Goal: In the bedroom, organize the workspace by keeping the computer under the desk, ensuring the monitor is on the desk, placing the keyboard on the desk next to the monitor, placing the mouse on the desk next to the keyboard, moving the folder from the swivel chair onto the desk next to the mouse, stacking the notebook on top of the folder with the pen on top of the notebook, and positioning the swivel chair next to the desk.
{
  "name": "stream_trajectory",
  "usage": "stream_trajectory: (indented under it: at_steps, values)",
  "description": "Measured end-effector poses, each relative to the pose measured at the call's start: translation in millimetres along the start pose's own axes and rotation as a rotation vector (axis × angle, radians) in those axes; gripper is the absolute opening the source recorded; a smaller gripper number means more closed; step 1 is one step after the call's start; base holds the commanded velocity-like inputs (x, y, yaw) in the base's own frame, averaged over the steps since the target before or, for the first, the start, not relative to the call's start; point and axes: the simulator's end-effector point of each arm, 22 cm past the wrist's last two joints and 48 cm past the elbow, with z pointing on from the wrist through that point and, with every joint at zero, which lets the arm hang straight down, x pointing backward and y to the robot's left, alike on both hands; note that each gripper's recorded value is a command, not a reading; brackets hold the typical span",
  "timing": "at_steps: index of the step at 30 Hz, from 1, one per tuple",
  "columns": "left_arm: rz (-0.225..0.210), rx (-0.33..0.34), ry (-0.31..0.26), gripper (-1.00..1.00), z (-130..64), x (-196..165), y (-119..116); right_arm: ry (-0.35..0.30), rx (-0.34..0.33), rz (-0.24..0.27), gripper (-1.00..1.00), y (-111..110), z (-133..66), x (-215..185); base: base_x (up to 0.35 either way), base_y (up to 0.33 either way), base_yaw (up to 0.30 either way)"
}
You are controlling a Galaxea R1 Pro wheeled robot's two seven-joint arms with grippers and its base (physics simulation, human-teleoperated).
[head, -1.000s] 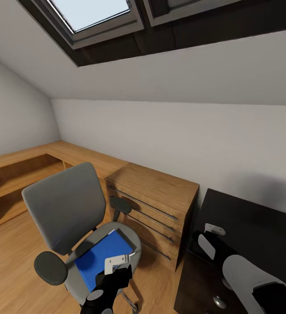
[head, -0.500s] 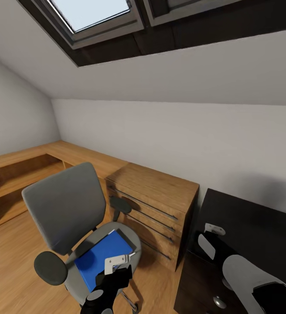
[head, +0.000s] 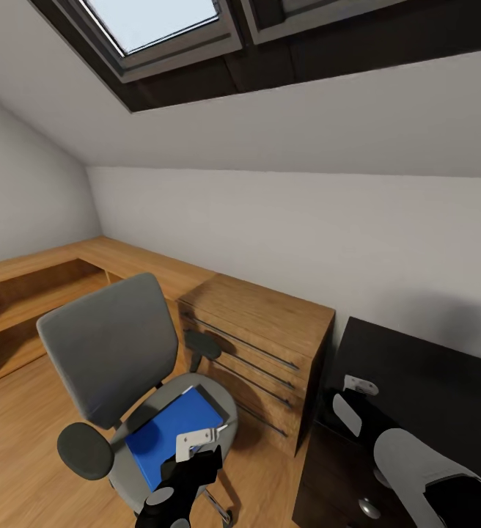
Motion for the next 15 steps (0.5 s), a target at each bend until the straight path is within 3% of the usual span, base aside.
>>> stream_trajectory:
  at_steps: [10, 13, 15]
  values:
    - [0.000, 0.001, 0.000, 1.00, -3.1, -3, -1, -0.008, -0.005, 0.005, -1.00, 2, -4.1, -6, 0.000, 0.000, 0.000]
    - [-0.001, 0.001, 0.001, 1.00, -6.4, -6, -2, -0.029, -0.007, 0.013, -1.00, 2, -8.0, -14, 0.000, 0.000, 0.000]
    - [-0.001, 0.000, 0.000, 1.00, -8.6, -8, -3, -0.078, -0.023, 0.029, -1.00, 9, -15.2, -36, 0.000, 0.000, 0.000]
